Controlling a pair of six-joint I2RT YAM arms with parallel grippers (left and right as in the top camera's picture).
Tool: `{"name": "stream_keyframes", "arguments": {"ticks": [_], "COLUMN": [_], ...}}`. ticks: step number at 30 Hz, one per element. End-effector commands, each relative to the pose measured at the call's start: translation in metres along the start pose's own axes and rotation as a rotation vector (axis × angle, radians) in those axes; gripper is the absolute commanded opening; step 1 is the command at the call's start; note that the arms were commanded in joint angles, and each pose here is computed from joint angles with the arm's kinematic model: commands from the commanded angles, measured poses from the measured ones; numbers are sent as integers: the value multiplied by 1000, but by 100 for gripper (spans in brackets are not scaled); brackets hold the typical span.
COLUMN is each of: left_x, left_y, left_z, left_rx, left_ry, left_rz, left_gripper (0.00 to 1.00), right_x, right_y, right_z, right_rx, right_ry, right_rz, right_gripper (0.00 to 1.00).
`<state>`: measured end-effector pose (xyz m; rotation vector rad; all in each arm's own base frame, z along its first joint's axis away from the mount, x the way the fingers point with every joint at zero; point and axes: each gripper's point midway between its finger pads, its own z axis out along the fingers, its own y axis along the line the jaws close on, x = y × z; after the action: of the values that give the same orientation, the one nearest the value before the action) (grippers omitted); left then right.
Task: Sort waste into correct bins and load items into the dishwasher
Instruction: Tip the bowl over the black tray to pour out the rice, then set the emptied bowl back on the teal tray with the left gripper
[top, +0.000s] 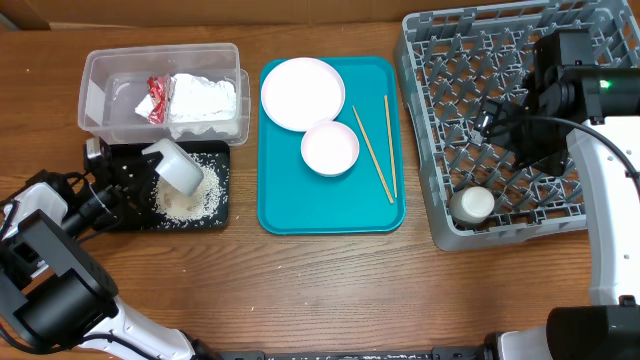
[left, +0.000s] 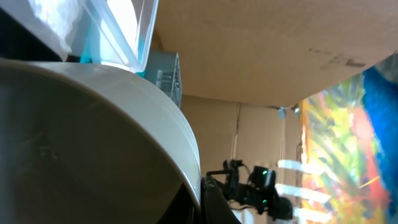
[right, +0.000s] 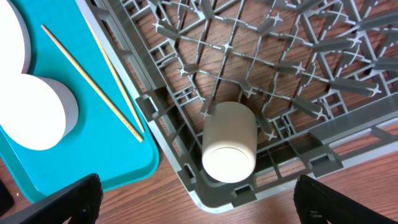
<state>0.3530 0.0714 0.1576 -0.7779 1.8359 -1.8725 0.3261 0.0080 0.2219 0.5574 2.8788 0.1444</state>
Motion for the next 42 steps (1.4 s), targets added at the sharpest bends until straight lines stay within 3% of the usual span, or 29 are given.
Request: {"name": "stream_keyframes", "arguments": {"ticks": [1, 7, 11, 15, 17, 20, 25, 31, 37, 42], "left_x": [-3, -1, -8, 1, 0, -4, 18, 57, 121, 153], "left_y": [8, -1, 10, -12, -6, 12, -39, -51, -28, 30], "left_z": [1, 2, 1, 5, 4, -3, 18, 53, 98, 122], "left_rx": [-66, -16, -95, -52, -186, -397, -197, -266, -404, -771], "left_ry": [8, 7, 9, 26, 61, 75, 139, 322, 616, 802], "left_rz": [28, 38, 129, 212, 347, 207, 324, 441, 566, 633], "left_gripper": [4, 4, 4, 4, 4, 4, 4, 4, 4, 4], "right_x": [-2, -1, -1, 1, 2, 1, 0, 0, 0, 0], "right_y": [1, 0, 0, 0, -1, 0, 0, 0, 0, 0], "right_z": [-6, -6, -6, -6, -6, -6, -6, -6, -6, -6], "right_rx": [-8, -6, -6, -2, -2, -2, -4, -5, -4, -5], "right_ry": [-21, -14, -14, -5, -4, -7, -10, -12, -11, -12], "right_rz": [-17, -29, -29, -29, -29, -29, -29, -32, -32, -32], "right_gripper": [100, 100, 100, 100, 100, 100, 100, 100, 100, 100]}}
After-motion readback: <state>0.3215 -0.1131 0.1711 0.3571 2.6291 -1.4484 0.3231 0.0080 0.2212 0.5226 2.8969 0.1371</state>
